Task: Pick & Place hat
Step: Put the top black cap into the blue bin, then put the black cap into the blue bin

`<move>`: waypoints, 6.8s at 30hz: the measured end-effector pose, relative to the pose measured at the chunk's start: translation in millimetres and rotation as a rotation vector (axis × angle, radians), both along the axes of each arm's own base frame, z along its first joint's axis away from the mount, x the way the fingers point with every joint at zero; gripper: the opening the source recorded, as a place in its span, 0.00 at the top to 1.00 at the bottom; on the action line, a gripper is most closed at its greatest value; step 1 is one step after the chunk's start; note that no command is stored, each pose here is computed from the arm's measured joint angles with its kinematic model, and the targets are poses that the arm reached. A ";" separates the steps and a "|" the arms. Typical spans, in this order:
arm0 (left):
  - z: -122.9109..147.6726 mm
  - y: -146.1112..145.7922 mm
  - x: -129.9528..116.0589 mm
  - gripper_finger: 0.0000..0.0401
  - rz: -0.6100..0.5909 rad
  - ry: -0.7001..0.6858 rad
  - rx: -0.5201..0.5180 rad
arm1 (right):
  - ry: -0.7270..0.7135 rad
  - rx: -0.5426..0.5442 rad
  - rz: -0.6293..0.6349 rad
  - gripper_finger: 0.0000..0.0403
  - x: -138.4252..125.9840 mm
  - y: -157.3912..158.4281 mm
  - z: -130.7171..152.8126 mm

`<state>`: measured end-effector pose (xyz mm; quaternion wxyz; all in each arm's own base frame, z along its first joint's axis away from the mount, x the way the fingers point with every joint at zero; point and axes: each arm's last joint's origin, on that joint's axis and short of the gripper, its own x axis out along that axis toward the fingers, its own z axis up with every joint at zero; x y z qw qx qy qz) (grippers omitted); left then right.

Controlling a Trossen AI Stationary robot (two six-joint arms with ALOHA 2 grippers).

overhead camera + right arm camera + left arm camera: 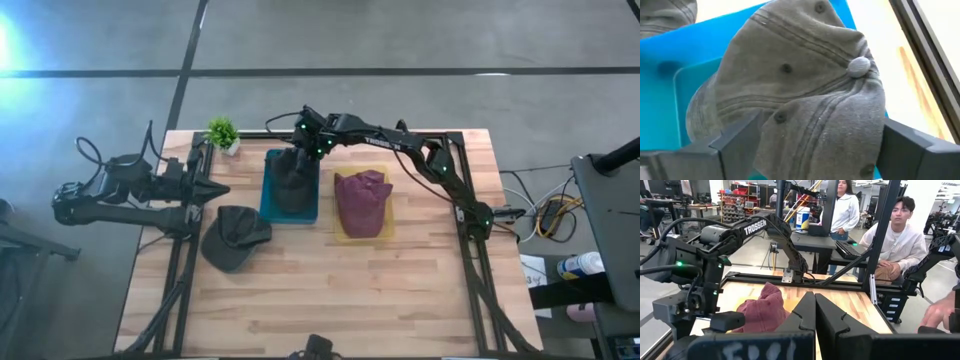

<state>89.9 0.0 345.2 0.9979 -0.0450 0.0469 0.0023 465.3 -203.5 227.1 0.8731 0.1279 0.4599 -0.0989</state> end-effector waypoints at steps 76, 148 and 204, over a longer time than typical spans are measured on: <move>0.0 0.0 0.1 1.00 0.000 0.000 0.000 | -0.173 -0.481 0.325 0.19 98.8 248.8 -107.2; -0.1 0.0 0.2 1.00 0.000 0.001 0.000 | 0.553 1.222 0.550 0.97 3.7 292.1 -39.0; -0.1 0.0 0.3 1.00 -0.001 0.001 0.000 | 0.499 1.369 0.781 0.96 -21.9 342.0 -38.1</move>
